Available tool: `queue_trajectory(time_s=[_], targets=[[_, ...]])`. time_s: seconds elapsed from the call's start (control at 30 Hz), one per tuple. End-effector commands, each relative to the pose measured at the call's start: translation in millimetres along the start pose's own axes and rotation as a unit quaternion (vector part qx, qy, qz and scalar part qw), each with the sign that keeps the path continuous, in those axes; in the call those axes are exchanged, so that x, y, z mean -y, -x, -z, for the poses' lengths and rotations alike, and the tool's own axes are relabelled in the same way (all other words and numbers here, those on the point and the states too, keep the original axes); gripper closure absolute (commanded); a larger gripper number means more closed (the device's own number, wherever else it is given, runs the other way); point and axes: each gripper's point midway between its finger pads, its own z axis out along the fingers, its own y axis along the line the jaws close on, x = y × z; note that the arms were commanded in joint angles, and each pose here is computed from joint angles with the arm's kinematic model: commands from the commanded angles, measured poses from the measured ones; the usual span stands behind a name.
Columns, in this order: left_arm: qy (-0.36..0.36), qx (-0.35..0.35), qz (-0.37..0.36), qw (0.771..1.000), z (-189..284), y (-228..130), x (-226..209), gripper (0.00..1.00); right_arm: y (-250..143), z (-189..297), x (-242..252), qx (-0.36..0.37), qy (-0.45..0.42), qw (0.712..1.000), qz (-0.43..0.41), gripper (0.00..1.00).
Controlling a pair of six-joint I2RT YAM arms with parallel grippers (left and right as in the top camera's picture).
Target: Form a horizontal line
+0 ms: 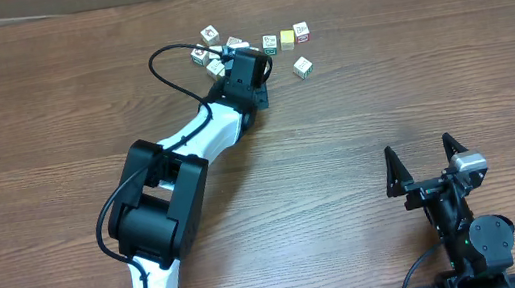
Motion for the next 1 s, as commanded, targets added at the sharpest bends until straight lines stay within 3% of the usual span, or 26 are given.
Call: queue_trajectory(time_s=[0.0, 0.97], targets=[[0.0, 0.026, -0.001, 1.0, 12.7, 23.0, -2.2, 0.64, -2.1, -0.1, 3.2, 0.001, -0.007, 1.0, 0.003, 0.0], [0.005, 0.012, 0.006, 1.0, 47.4, 31.4, -8.0, 0.7, -2.1, -0.1, 3.2, 0.001, -0.007, 1.0, 0.003, 0.0]])
